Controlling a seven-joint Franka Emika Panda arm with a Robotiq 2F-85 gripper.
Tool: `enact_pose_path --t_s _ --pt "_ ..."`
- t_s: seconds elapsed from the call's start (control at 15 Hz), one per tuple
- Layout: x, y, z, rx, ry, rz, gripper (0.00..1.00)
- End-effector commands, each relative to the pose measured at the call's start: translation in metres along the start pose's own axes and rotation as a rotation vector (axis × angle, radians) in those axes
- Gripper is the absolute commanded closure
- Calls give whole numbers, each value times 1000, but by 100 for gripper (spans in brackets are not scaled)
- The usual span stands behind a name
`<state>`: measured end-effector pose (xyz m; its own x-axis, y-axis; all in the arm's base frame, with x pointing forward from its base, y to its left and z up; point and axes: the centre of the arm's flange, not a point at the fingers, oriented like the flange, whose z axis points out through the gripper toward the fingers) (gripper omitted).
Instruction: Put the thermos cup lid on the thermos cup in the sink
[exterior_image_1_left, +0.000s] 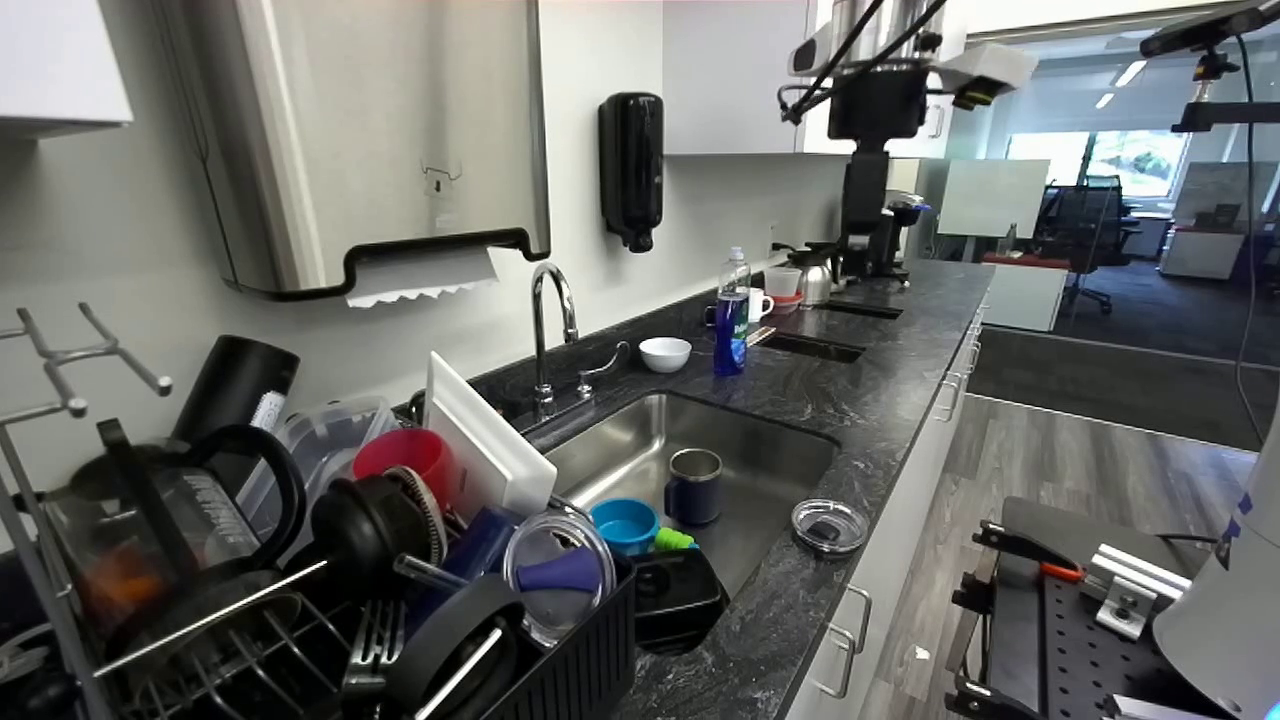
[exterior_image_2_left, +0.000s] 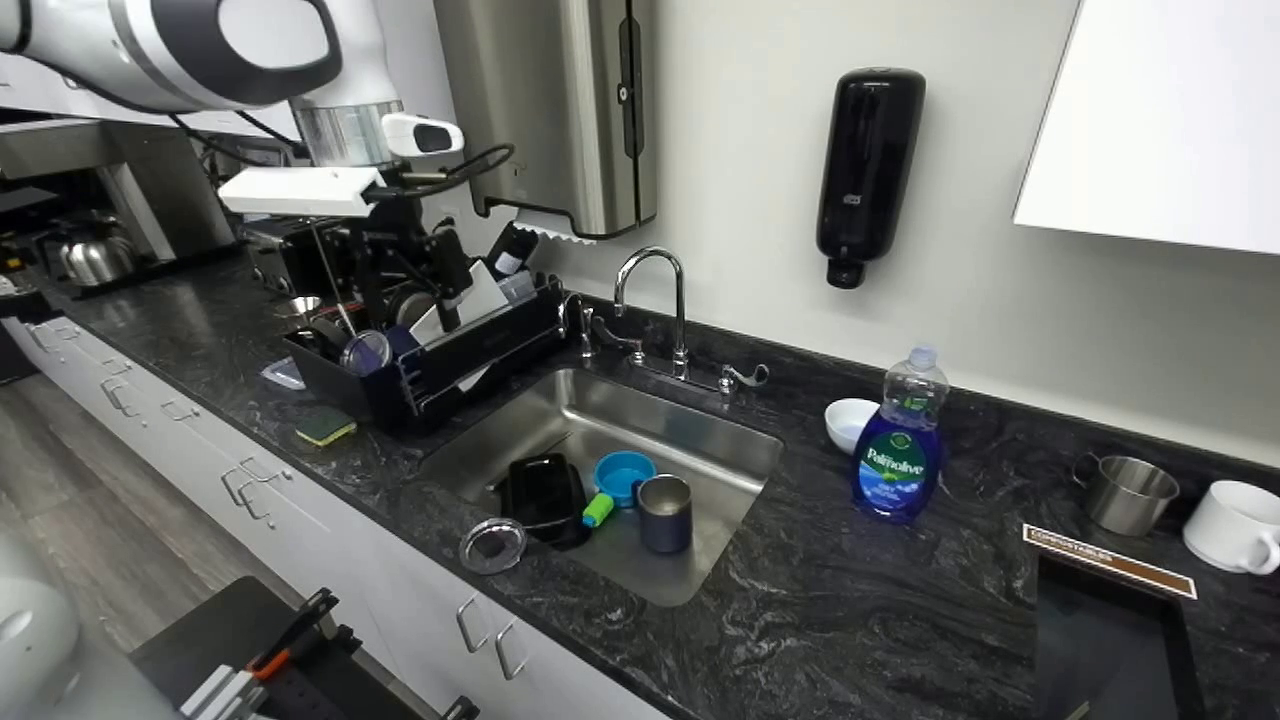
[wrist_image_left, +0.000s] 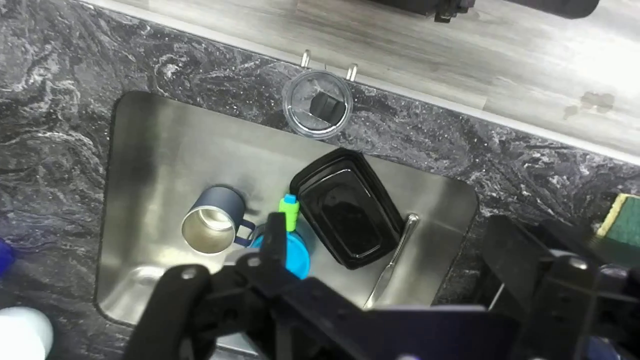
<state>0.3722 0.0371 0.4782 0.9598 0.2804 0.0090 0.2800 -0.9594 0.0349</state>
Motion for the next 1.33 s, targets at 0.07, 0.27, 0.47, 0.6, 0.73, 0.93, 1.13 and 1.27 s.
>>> enact_pose_path --t_s 0.07,0.27,0.47,0.6,0.73,0.93,1.13,1.27 --pt "10 8 37 38 -16 -165 0" --pt "7 14 60 19 -48 -277 0" --pt "3 23 81 21 -63 -344 0" --pt "4 33 96 27 -68 -356 0" --pt "6 43 111 39 -78 -363 0" --pt "17 55 139 44 -109 -370 0" --pt "27 57 165 56 -145 -376 0" --pt "32 58 183 61 -179 -378 0"
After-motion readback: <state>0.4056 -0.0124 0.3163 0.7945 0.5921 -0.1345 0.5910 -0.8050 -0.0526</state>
